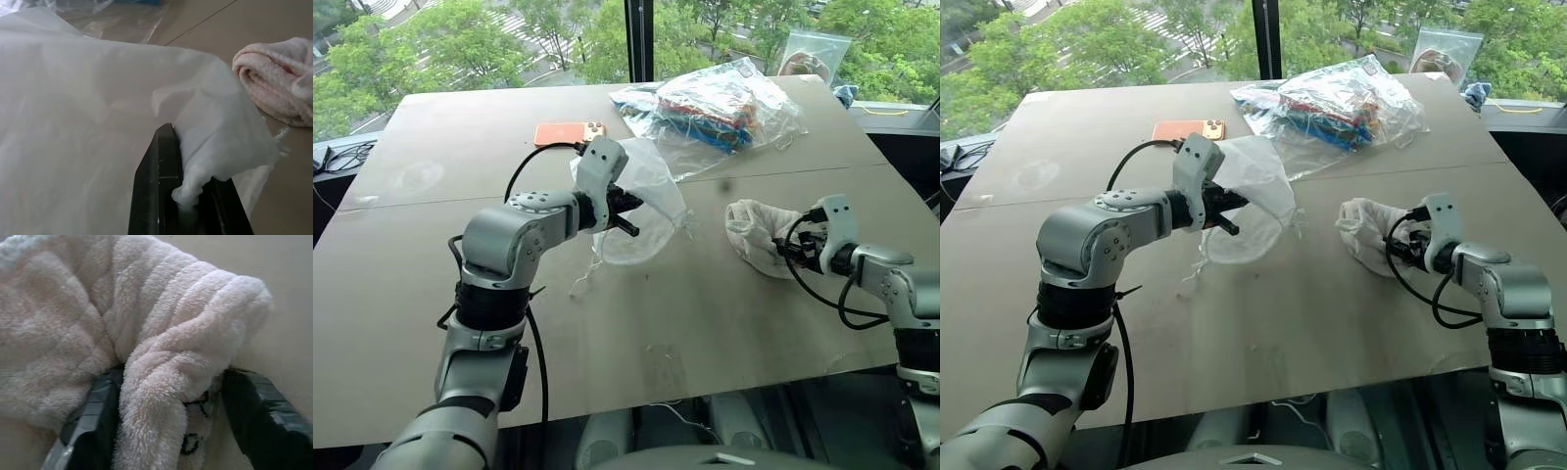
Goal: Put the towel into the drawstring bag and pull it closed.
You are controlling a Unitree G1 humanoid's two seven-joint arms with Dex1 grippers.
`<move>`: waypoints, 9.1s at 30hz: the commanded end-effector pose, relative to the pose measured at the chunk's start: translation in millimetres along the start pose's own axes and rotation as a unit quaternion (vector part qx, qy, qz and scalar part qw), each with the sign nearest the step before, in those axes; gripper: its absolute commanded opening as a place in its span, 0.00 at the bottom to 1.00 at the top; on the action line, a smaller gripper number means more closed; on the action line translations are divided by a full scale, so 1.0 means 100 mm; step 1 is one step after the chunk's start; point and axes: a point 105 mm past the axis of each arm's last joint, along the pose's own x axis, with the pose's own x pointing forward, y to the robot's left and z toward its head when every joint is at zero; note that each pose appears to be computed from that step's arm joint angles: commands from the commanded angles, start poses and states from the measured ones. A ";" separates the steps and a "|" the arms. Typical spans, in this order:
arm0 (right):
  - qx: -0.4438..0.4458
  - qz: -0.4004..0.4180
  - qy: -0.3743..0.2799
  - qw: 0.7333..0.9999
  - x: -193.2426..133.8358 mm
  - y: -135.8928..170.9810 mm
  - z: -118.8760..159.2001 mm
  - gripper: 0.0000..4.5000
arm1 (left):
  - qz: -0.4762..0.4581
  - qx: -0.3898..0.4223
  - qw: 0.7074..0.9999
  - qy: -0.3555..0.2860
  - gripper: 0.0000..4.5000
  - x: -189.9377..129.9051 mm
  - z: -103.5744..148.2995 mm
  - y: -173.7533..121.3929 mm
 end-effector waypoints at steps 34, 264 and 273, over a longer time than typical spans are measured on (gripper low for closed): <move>-0.136 0.346 -0.171 0.912 -0.36 1.93 0.63 0.01 | 0.019 -0.035 0.998 -0.056 0.00 0.29 0.43 0.01; -0.045 0.219 -0.223 0.949 0.62 1.75 0.62 0.01 | -0.267 -0.269 0.922 0.076 0.00 -0.33 -0.12 -0.59; -0.124 0.214 -0.209 0.946 0.07 1.60 0.49 0.75 | -0.197 -0.202 0.959 0.037 0.00 -0.23 -0.09 -0.20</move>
